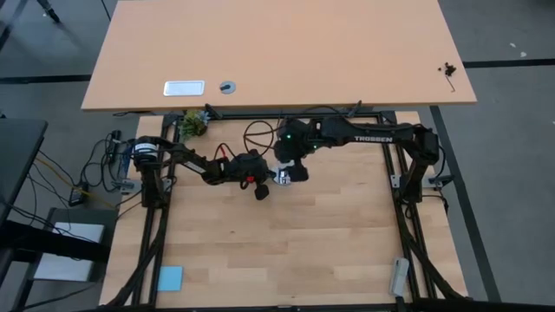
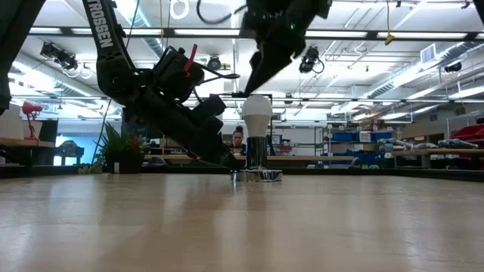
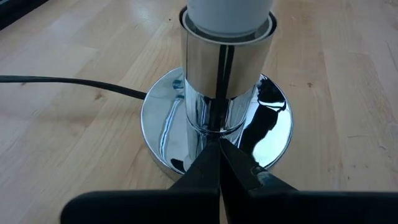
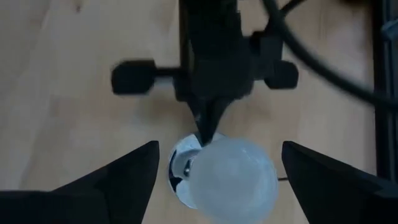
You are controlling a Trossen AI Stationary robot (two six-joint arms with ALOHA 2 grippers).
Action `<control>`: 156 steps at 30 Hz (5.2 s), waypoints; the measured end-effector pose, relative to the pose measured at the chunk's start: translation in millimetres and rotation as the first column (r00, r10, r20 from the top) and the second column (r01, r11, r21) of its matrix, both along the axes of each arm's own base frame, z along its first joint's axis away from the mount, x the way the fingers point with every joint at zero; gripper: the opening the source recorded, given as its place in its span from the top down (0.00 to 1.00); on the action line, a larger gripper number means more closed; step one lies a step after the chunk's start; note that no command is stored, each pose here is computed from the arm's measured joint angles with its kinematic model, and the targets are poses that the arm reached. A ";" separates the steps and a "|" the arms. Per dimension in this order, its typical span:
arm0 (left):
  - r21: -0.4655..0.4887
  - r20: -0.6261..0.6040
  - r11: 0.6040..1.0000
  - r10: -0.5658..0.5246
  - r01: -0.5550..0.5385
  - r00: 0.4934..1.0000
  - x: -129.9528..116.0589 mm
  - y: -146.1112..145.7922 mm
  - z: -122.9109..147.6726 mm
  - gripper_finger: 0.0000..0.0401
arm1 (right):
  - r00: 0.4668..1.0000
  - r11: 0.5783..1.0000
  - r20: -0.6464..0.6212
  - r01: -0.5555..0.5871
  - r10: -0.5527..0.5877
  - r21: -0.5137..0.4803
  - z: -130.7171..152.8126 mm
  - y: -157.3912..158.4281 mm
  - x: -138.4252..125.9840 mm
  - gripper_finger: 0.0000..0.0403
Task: Screw lightbulb
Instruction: Insert the white lightbulb into the silver lamp
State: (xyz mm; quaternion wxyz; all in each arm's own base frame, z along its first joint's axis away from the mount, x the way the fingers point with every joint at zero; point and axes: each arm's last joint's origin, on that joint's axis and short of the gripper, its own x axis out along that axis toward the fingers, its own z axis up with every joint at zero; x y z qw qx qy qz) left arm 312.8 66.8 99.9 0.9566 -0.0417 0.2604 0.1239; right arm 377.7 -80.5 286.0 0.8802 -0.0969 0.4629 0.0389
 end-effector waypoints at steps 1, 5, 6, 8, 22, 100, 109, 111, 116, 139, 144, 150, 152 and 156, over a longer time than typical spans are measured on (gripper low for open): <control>0.000 0.000 1.000 0.000 0.000 1.000 -0.1 0.0 -0.1 0.99 | 1.000 1.000 -0.008 -0.003 0.003 -0.004 -3.4 -2.1 -1.0 0.15; 0.000 0.000 1.000 0.000 0.000 1.000 0.0 0.0 0.0 0.99 | 1.000 1.000 -0.016 0.001 -0.001 -0.013 -11.8 -9.8 -3.7 0.18; 0.001 0.000 1.000 0.000 0.000 1.000 -0.1 0.1 0.0 0.99 | 1.000 1.000 -0.027 0.004 -0.004 -0.011 -15.3 -10.8 -4.8 0.18; 0.001 0.000 1.000 0.000 0.000 1.000 0.0 0.0 0.0 0.99 | 0.999 1.000 -0.034 0.017 -0.017 -0.001 -20.0 -12.0 -5.9 0.20; 0.003 -0.001 1.000 -0.001 0.001 1.000 -0.1 0.1 0.0 0.99 | 0.784 0.758 -0.076 0.616 -0.616 0.215 -27.7 6.8 -4.1 0.31; -0.013 0.001 1.000 0.009 -0.009 1.000 -0.2 0.2 -0.2 0.99 | 0.880 0.872 -0.119 0.472 -0.459 0.127 -22.6 -1.8 2.3 0.28; -0.013 0.002 1.000 0.009 -0.009 1.000 -0.2 0.2 -0.2 0.99 | 0.796 0.773 -0.163 0.605 -0.582 0.193 -21.8 9.3 2.1 0.24; -0.013 0.002 1.000 0.009 -0.009 1.000 -0.2 0.2 -0.2 0.99 | 0.816 0.797 -0.148 0.578 -0.559 0.176 -16.6 11.3 3.2 0.22; -0.013 0.002 1.000 0.009 -0.009 1.000 -0.2 0.5 -0.2 0.99 | 0.865 0.860 -0.049 0.501 -0.499 0.094 8.2 10.2 6.0 0.17; -0.013 0.002 1.000 0.009 -0.009 1.000 -0.2 0.4 -0.2 0.99 | 0.987 0.987 -0.090 0.143 -0.136 0.076 -14.6 -7.8 3.7 0.27; -0.013 0.002 1.000 0.009 -0.009 1.000 -0.2 0.3 -0.2 0.99 | 0.868 0.849 -0.117 0.496 -0.482 0.183 -19.8 -4.8 2.7 0.33; -0.013 0.002 1.000 0.009 -0.009 1.000 -0.2 0.5 -0.2 0.99 | 0.799 0.765 -0.150 0.601 -0.582 0.232 -23.8 -3.5 0.8 0.35; -0.013 0.002 1.000 0.010 -0.010 1.000 -0.2 0.5 -0.2 0.99 | 0.819 0.789 -0.138 0.573 -0.557 0.221 -18.0 -3.4 1.7 0.33; -0.013 0.001 1.000 0.010 -0.010 1.000 -0.3 0.5 -0.2 0.99 | 0.874 0.854 -0.096 0.485 -0.476 0.187 -2.9 -3.8 5.5 0.28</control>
